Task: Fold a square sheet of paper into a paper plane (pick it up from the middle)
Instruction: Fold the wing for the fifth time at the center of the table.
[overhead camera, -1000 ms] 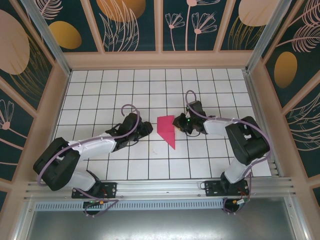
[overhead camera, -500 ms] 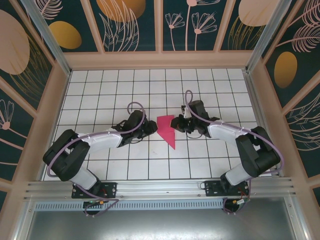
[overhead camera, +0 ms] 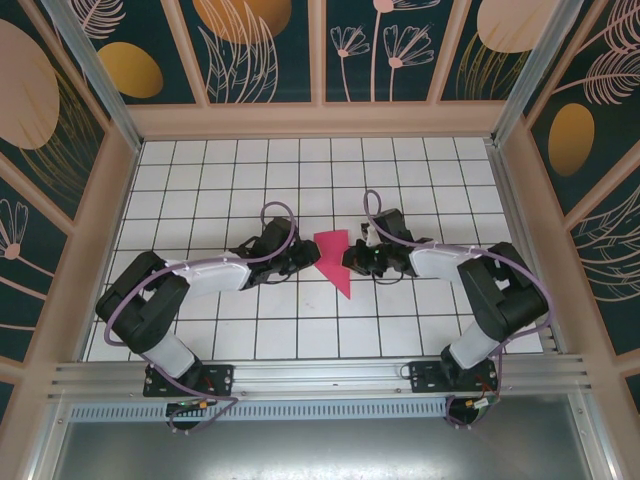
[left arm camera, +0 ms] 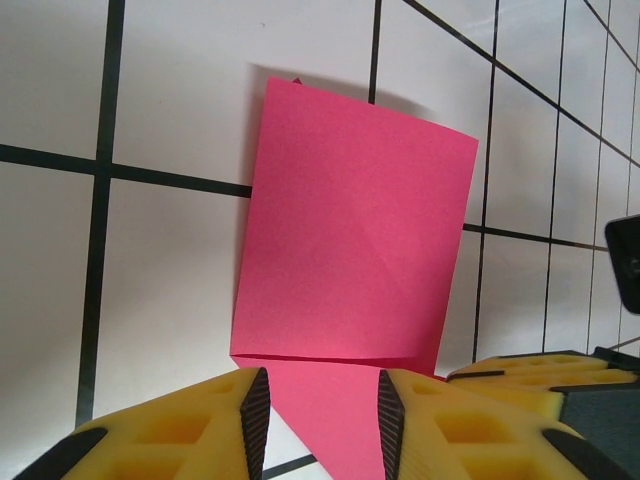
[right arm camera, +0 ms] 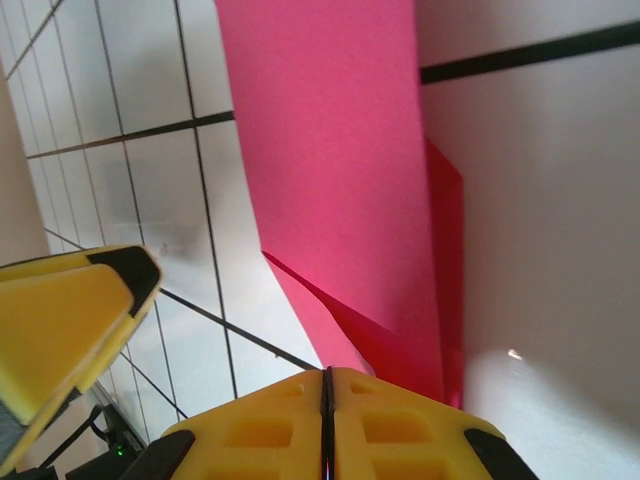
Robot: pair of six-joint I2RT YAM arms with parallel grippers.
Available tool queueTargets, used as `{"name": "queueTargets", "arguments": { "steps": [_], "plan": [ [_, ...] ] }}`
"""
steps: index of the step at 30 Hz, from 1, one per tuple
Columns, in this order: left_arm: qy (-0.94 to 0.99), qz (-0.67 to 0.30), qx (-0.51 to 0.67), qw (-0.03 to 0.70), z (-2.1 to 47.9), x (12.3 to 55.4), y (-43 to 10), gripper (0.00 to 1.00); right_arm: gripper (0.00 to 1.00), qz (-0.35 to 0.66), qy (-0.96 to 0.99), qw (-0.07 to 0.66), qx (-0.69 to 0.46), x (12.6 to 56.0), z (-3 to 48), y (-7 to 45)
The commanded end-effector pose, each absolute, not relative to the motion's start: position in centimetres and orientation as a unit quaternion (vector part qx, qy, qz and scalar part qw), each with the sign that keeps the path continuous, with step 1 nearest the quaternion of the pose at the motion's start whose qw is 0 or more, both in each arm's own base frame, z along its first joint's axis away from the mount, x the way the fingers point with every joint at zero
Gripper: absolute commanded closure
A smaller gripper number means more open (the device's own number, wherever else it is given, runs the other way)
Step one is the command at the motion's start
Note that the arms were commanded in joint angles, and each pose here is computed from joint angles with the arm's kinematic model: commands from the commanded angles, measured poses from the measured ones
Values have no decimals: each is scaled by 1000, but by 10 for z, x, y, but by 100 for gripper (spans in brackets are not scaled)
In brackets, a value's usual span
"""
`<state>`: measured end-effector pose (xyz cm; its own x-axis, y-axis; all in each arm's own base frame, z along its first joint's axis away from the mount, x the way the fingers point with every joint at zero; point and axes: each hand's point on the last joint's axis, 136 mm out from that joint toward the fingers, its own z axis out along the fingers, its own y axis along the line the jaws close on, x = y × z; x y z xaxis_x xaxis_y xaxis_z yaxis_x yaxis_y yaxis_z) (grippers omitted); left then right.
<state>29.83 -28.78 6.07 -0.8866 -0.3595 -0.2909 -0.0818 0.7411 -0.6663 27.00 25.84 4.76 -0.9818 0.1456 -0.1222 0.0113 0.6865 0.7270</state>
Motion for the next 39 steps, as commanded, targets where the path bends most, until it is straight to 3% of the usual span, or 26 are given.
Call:
{"name": "queueTargets", "arguments": {
  "steps": [1, 22, 32, 39],
  "plan": [
    [904, -354, -122, 206, 67, 304, -296, 63, 90, 392, 916, 82, 30, 264, 42, 259],
    [903, -363, -124, 192, 61, 306, -304, 58, 89, 400, 911, 48, 82, 253, 4, 233],
    [902, -369, -128, 183, 55, 307, -308, 57, 89, 436, 895, 74, 63, 264, 35, 241],
    [902, -375, -130, 170, 46, 306, -313, 56, 89, 435, 894, 40, 96, 252, 6, 234]
  ]
}}
